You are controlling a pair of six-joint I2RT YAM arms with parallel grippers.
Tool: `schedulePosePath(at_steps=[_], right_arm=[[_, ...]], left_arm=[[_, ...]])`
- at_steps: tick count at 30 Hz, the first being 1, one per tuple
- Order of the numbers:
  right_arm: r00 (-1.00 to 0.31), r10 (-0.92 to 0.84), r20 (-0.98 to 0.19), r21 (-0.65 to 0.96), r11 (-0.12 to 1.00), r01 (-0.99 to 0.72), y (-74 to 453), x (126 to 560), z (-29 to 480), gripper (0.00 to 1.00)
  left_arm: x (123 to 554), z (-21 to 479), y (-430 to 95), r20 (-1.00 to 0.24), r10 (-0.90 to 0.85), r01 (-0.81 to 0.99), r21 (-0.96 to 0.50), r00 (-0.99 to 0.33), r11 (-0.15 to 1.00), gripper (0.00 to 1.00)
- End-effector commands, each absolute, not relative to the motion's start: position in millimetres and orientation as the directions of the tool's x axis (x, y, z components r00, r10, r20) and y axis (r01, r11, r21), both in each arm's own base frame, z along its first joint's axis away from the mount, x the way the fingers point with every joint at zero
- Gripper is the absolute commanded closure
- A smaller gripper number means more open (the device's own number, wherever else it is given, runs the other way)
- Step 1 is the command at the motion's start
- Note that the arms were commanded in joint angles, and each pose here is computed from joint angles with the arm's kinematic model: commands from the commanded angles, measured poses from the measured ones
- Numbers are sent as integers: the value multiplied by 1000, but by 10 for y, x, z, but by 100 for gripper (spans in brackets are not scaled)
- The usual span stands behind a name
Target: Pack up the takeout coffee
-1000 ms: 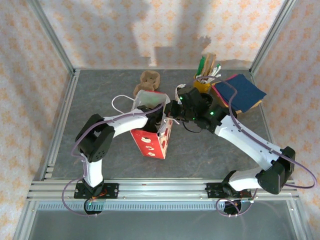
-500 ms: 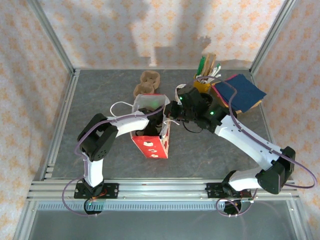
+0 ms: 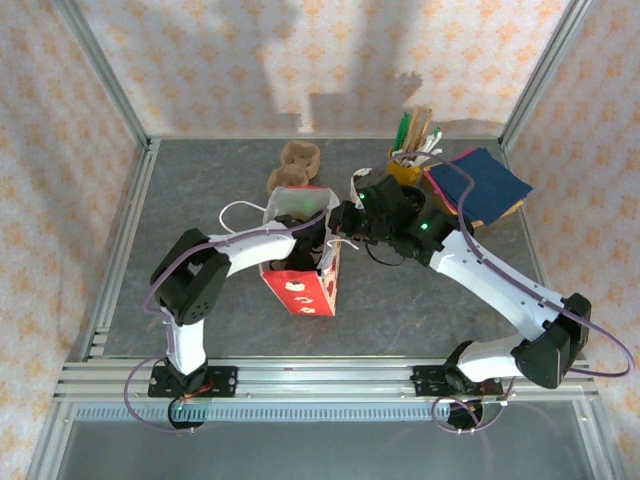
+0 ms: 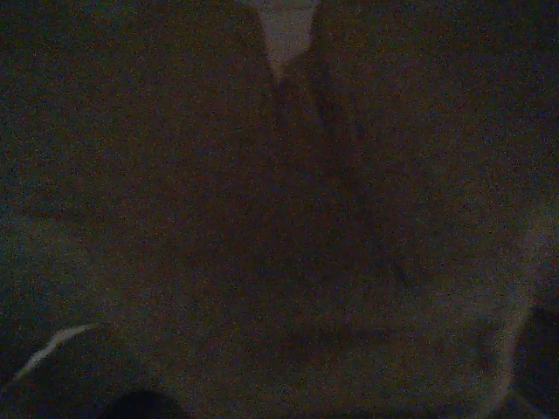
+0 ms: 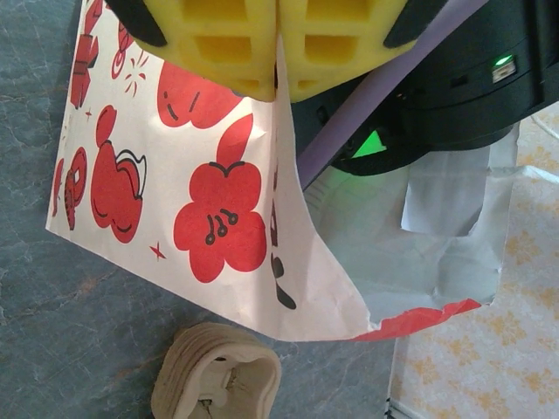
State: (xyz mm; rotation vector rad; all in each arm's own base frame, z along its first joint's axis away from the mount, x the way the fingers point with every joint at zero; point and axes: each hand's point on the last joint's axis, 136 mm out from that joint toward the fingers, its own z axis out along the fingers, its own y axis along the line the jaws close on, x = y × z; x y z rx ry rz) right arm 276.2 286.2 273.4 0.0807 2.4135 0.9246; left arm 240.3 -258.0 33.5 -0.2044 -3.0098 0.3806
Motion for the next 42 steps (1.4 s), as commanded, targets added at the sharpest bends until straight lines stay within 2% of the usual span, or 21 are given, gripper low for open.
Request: schedulePosePath(at_steps=[1, 10, 19, 26, 31, 42], right_arm=[[-819, 275, -503, 655, 740, -154, 2873, 2819, 2892, 97], [-823, 271, -500, 637, 758, -137, 2821, 2801, 2801, 97], [-833, 230, -503, 643, 744, -182, 2873, 2747, 2802, 97], [-814, 233, -533, 567, 812, -138, 2657, 2757, 2676, 97], [-817, 225, -531, 518, 849, -103, 2571, 2773, 2543, 97], [-832, 215, -512, 546, 829, -121, 2675, 2770, 2519, 97]], left_arm=[[2441, 551, -2540, 37, 117, 105, -228, -992, 968, 96], [2419, 638, -2485, 21, 90, 82, -226, -996, 971, 96], [2585, 595, -2468, 6, 50, 47, -241, -999, 969, 97], [2533, 460, -2379, 16, 37, 32, -213, -999, 976, 97], [2602, 641, -2411, -31, 26, 32, -228, -999, 973, 97], [2896, 1281, -2473, -170, -82, -35, -263, -982, 964, 96]])
